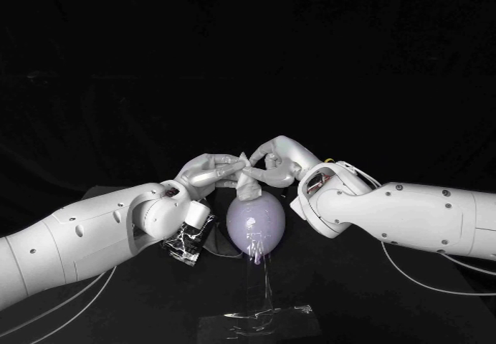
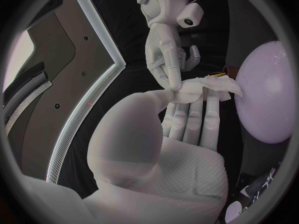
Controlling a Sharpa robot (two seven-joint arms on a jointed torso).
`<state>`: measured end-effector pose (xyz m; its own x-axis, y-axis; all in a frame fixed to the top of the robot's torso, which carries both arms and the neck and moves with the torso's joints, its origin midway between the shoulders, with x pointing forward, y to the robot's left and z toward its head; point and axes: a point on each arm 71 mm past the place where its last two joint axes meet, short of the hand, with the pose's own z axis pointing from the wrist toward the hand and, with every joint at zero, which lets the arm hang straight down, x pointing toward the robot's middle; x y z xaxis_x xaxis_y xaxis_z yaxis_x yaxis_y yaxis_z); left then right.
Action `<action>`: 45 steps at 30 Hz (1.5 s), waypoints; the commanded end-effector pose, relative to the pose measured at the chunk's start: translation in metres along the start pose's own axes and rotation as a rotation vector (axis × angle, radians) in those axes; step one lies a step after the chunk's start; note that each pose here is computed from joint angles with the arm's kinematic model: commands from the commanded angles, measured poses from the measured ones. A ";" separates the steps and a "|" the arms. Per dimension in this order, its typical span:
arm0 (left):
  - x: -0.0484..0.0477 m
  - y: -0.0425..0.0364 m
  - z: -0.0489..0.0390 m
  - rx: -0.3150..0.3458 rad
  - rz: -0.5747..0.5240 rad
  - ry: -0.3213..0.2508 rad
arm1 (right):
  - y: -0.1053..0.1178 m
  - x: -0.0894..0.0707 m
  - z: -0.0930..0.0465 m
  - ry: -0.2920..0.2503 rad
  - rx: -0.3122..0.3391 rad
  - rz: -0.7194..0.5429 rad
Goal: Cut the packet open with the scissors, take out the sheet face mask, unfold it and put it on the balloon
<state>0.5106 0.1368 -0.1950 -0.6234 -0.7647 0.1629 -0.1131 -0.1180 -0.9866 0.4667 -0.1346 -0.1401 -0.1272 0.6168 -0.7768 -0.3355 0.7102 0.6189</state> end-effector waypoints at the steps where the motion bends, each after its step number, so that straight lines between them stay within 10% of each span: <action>1: 0.0033 -0.0015 0.0010 0.008 -0.006 0.012 | 0.003 0.000 0.000 -0.015 -0.018 -0.009; 45: -0.0030 -0.0016 -0.0009 0.005 0.003 -0.017 | -0.005 -0.009 -0.007 -0.012 -0.026 0.020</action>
<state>0.5110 0.1385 -0.1957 -0.6170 -0.7708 0.1588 -0.1150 -0.1113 -0.9871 0.4626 -0.1442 -0.1378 -0.1232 0.6297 -0.7670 -0.3501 0.6956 0.6273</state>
